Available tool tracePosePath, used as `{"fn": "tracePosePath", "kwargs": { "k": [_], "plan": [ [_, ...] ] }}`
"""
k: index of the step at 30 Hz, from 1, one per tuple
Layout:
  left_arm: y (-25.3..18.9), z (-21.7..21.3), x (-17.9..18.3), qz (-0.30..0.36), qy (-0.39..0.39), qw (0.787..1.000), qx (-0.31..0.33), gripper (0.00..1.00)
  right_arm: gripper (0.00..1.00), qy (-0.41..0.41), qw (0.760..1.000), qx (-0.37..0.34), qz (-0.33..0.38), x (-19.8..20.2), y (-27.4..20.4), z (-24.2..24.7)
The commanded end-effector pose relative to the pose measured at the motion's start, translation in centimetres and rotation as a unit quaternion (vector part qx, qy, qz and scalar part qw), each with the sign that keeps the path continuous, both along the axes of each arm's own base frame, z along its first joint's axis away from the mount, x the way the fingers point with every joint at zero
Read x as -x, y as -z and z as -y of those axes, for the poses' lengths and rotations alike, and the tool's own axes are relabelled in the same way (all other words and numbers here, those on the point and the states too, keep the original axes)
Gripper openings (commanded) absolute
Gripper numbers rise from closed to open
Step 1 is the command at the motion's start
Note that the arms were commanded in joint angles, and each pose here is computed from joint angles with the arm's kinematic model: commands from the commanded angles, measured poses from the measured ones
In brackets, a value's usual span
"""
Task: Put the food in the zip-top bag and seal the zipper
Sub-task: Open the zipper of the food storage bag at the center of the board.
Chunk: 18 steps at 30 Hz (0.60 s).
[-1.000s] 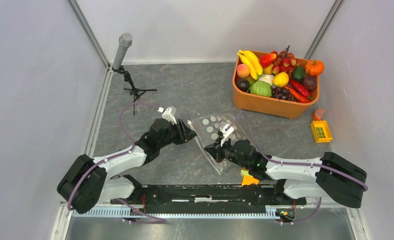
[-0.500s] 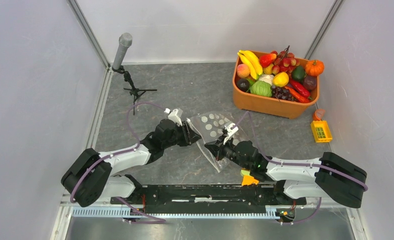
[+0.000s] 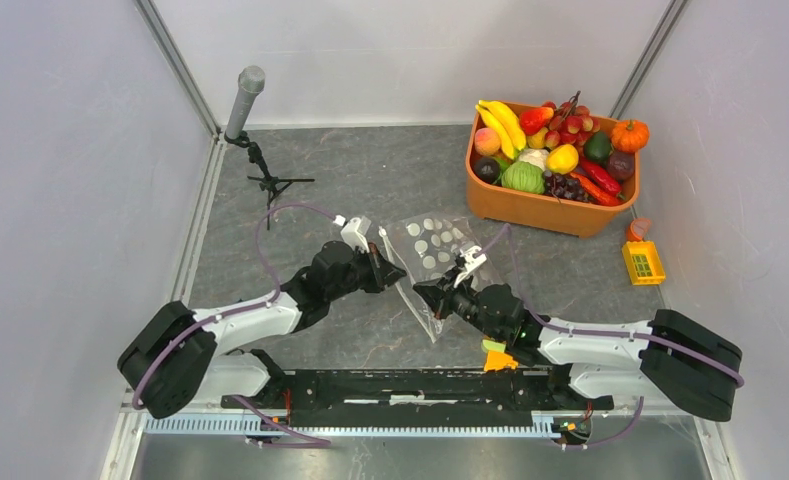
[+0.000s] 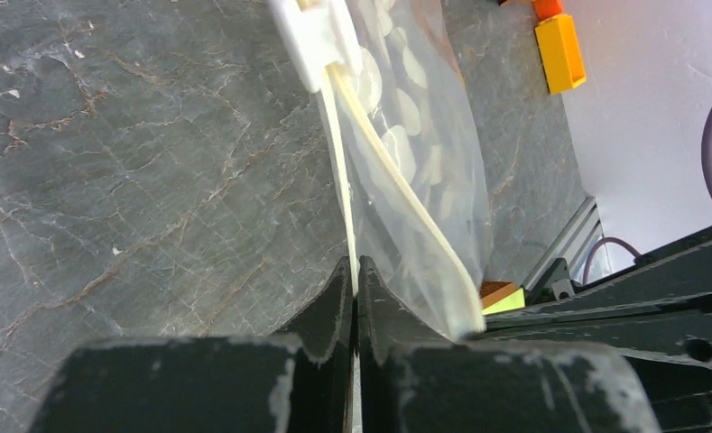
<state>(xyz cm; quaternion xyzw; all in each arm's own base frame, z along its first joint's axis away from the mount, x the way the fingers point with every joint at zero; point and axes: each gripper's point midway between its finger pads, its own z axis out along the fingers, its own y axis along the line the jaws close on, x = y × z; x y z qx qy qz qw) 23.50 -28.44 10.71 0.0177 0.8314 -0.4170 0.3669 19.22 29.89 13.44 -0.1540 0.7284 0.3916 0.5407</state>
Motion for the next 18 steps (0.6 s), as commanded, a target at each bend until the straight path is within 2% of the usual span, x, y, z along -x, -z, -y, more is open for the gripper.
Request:
{"fn": "tracePosePath", "kwargs": {
  "k": [1, 7, 11, 15, 18],
  "plan": [
    [-3.8, 0.4, -0.9, 0.052, 0.001, 0.999, 0.010, 0.02, 0.03, -0.003, 1.000, 0.027, 0.016, -0.3, -1.5, -0.9],
    [-6.3, 0.0, -0.8, 0.068, -0.010, 0.997, -0.016, 0.02, 0.28, 0.036, 0.994, 0.097, 0.033, -0.8, -2.4, -1.2],
    [-7.1, -0.3, -0.6, 0.066, -0.017, 0.997, -0.037, 0.02, 0.31, 0.080, 0.982, 0.161, 0.050, -0.9, -2.9, -1.3],
    [-7.7, -0.8, -0.3, 0.070, -0.029, 0.996, -0.050, 0.02, 0.32, 0.162, 0.960, 0.214, 0.075, -1.1, -3.8, -0.3],
    [-8.4, -1.3, -0.1, 0.077, -0.034, 0.995, -0.056, 0.02, 0.30, 0.187, 0.953, 0.222, 0.086, -0.8, -4.5, -0.4]
  ]
}}
